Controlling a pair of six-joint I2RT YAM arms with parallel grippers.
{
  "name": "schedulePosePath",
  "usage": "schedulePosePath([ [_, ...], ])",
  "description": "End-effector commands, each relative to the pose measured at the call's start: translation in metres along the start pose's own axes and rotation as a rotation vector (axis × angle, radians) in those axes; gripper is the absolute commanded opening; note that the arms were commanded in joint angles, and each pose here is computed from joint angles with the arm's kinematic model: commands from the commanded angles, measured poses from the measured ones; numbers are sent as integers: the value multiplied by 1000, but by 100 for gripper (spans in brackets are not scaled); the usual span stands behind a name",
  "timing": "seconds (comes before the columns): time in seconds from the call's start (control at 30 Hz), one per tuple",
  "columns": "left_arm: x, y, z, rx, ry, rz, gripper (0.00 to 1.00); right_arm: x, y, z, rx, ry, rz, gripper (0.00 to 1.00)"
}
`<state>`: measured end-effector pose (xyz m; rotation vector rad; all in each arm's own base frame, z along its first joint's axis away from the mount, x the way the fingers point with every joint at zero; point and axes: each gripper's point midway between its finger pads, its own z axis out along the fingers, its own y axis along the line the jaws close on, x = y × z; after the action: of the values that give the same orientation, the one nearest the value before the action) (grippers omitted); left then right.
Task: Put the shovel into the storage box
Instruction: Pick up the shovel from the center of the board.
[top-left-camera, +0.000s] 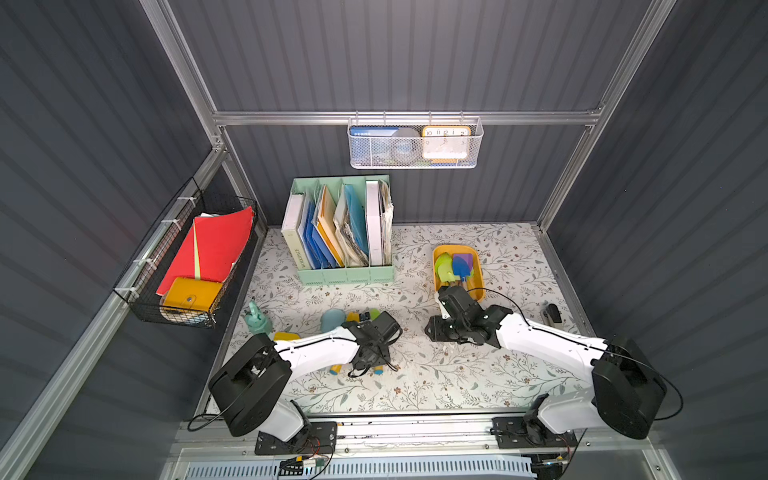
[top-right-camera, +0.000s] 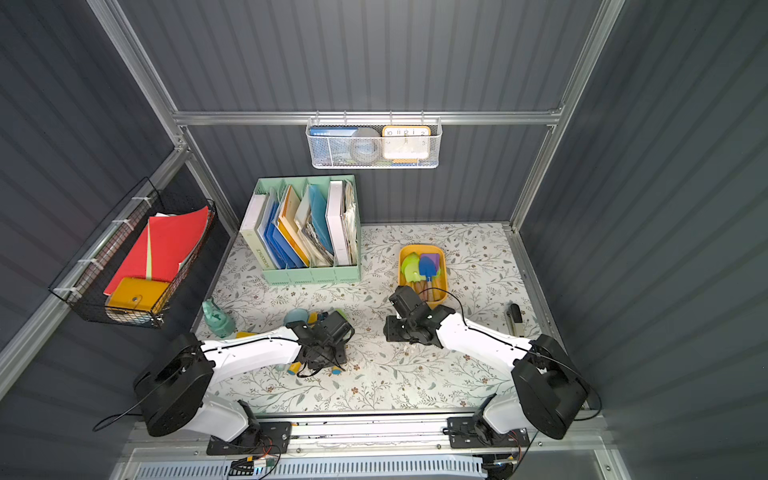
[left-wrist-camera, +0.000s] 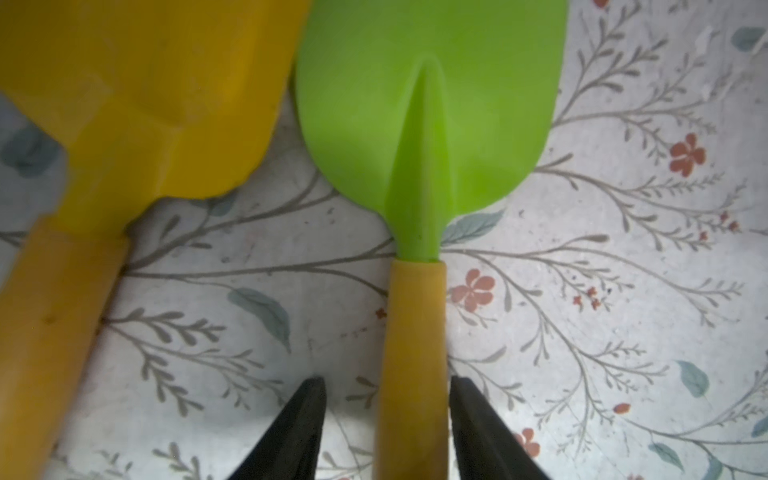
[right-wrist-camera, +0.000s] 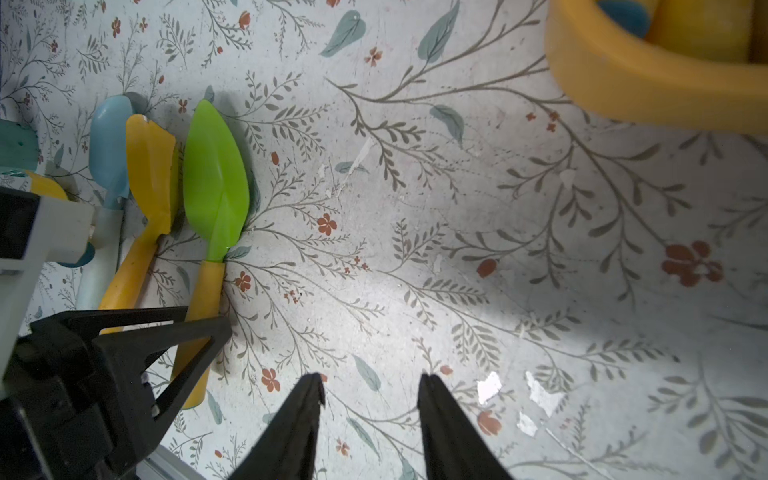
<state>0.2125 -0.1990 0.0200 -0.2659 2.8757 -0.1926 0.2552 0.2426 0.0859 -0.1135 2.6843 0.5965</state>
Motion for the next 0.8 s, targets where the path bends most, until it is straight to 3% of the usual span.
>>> schedulePosePath([
  [0.0,4,-5,-2,-16,17,42,47,4,-1,4,4,7,6,44],
  [0.13,5,-9,-5,-9,14,56,40,6,-2,5,5,12,6,44],
  [0.33,-1,-20,-14,35,-12,72,19,3,-1,2,5,-1,10,44],
  [0.77,-21,-55,-44,202,-96,82,10,-11,0,-20,-39,-96,58,46],
])
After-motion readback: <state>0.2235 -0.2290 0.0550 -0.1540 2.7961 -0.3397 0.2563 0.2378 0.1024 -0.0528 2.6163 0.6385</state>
